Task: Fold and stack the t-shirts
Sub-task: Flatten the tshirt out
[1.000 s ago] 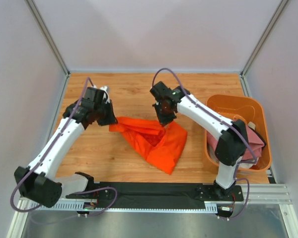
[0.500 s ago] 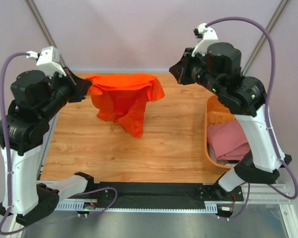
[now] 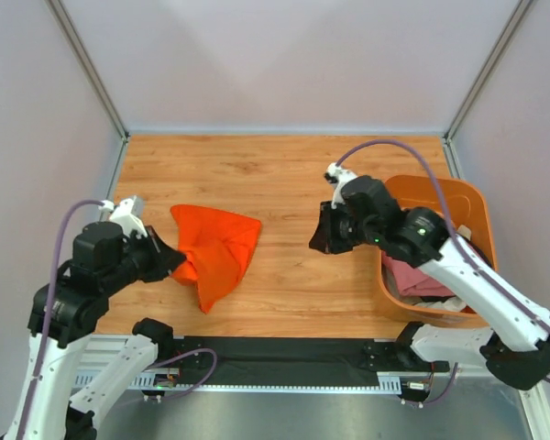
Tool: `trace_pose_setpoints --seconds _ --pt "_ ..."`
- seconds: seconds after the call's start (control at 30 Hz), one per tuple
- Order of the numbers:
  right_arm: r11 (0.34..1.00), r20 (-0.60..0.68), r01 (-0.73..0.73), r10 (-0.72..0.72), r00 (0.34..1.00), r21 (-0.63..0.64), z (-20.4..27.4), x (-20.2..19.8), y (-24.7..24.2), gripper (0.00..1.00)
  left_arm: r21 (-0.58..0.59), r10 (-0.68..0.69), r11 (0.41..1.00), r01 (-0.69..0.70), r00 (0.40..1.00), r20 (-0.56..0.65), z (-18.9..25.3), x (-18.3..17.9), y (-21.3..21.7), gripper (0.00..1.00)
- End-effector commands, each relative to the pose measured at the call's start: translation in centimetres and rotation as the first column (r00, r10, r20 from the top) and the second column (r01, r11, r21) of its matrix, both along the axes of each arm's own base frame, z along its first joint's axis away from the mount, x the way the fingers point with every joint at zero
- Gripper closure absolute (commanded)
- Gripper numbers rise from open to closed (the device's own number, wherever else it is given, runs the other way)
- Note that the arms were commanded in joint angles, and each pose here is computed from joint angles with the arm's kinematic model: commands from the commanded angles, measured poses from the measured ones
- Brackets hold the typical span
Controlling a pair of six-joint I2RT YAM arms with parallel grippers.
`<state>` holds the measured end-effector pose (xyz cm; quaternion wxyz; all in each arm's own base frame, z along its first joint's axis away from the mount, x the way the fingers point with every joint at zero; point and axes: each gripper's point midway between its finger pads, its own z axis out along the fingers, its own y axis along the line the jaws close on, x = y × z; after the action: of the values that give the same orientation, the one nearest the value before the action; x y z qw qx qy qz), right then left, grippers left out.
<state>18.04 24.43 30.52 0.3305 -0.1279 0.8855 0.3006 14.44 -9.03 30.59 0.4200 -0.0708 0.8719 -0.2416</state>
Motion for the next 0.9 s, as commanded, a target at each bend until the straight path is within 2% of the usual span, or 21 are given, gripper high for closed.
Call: trace_pose_setpoints --seconds 0.0,0.03,0.07,0.1,0.13,0.17,0.2,0.23,0.33,0.37,0.4,0.47,0.5,0.53,0.57,0.63,0.73,0.8,0.87 --pt "1.000 -0.155 -0.013 0.009 0.988 -0.019 -4.2 -0.1 2.3 0.85 -0.138 -0.124 0.985 0.104 0.981 -0.147 -3.9 -1.5 -3.2 1.00" --pt "0.999 -0.171 -0.022 0.016 0.985 -0.033 -4.8 0.1 2.8 0.74 -0.192 -0.207 0.968 0.160 0.945 -0.253 -7.1 -2.6 -4.7 1.00" --pt "0.999 -0.179 -0.036 0.029 0.984 -0.036 -5.0 0.5 3.6 0.64 -0.249 -0.240 0.952 0.177 0.937 -0.253 -7.8 -2.2 -5.8 1.00" --pt "0.998 -0.190 -0.056 0.051 0.981 -0.022 -5.1 0.8 4.6 0.48 -0.296 -0.274 0.936 0.192 0.924 -0.268 -8.7 -2.3 -6.6 1.00" --pt "0.996 -0.225 -0.067 0.053 0.973 -0.054 -6.7 1.5 5.6 0.41 -0.337 -0.310 0.920 0.200 0.898 -0.313 -10.5 -2.8 -7.4 1.00" --pt "0.995 -0.233 -0.075 0.060 0.971 -0.058 -7.1 1.9 6.3 0.35 -0.372 -0.317 0.906 0.202 0.906 -0.280 -10.0 -2.3 -8.0 1.00" --pt "0.995 -0.231 -0.092 0.081 0.969 -0.037 -6.5 2.4 7.3 0.30 -0.378 -0.327 0.901 0.213 0.906 -0.270 -10.0 -2.2 -8.3 1.00" --pt "0.991 -0.259 -0.112 0.090 0.962 -0.072 -8.1 3.0 8.2 0.29 -0.368 -0.327 0.903 0.219 0.908 -0.262 -9.8 -2.0 -8.5 1.00" --pt "0.987 -0.260 -0.116 0.083 0.962 -0.114 -8.5 4.4 8.8 0.25 -0.319 -0.407 0.900 0.297 0.835 -0.371 -11.4 -2.5 -10.1 1.00" --pt "0.982 -0.267 -0.119 0.077 0.961 -0.144 -9.4 4.8 8.8 0.23 -0.298 -0.444 0.890 0.346 0.808 -0.387 -11.4 -3.2 -10.7 1.00" --pt "0.982 -0.270 -0.119 0.076 0.960 -0.148 -9.7 5.1 8.7 0.22 -0.278 -0.455 0.886 0.371 0.810 -0.368 -10.3 -2.8 -11.0 0.99" --pt "0.978 -0.286 -0.136 0.086 0.954 -0.159 -10.7 5.2 8.6 0.17 -0.171 -0.400 0.916 0.362 0.834 -0.380 -10.5 -2.0 -9.9 0.64" --pt "0.977 -0.297 -0.141 0.089 0.951 -0.160 -11.2 5.3 8.6 0.17 -0.085 -0.313 0.949 0.303 0.891 -0.330 -9.5 -0.3 -8.6 0.45" --pt "0.973 -0.311 -0.156 0.098 0.945 -0.167 -11.9 5.2 8.6 0.16 -0.038 -0.272 0.961 0.274 0.910 -0.312 -9.1 -0.2 -7.5 0.29" --pt "0.966 -0.344 -0.202 0.137 0.929 -0.159 -12.7 4.6 9.1 0.15 -0.002 -0.235 0.970 0.244 0.931 -0.281 -8.6 0.4 -6.8 0.01" --pt "0.953 -0.378 -0.269 0.201 0.904 -0.137 -13.4 3.6 9.9 0.13 0.090 -0.127 0.985 0.151 0.965 -0.227 -7.9 1.8 -4.7 0.00" --pt "0.919 -0.366 -0.377 0.312 0.877 -0.118 -14.1 1.7 11.3 0.11 0.189 0.045 0.982 -0.001 0.972 -0.229 -8.6 3.8 -1.7 0.00" --pt "0.890 -0.375 -0.437 0.365 0.852 -0.129 -15.4 0.2 11.9 0.09 0.213 0.139 0.973 -0.087 0.961 -0.239 -9.3 5.1 0.0 0.02" --pt "0.875 -0.391 -0.463 0.379 0.839 -0.144 -16.9 -0.6 12.1 0.09 0.173 0.241 0.964 -0.200 0.935 -0.261 -11.0 7.3 1.7 0.11"
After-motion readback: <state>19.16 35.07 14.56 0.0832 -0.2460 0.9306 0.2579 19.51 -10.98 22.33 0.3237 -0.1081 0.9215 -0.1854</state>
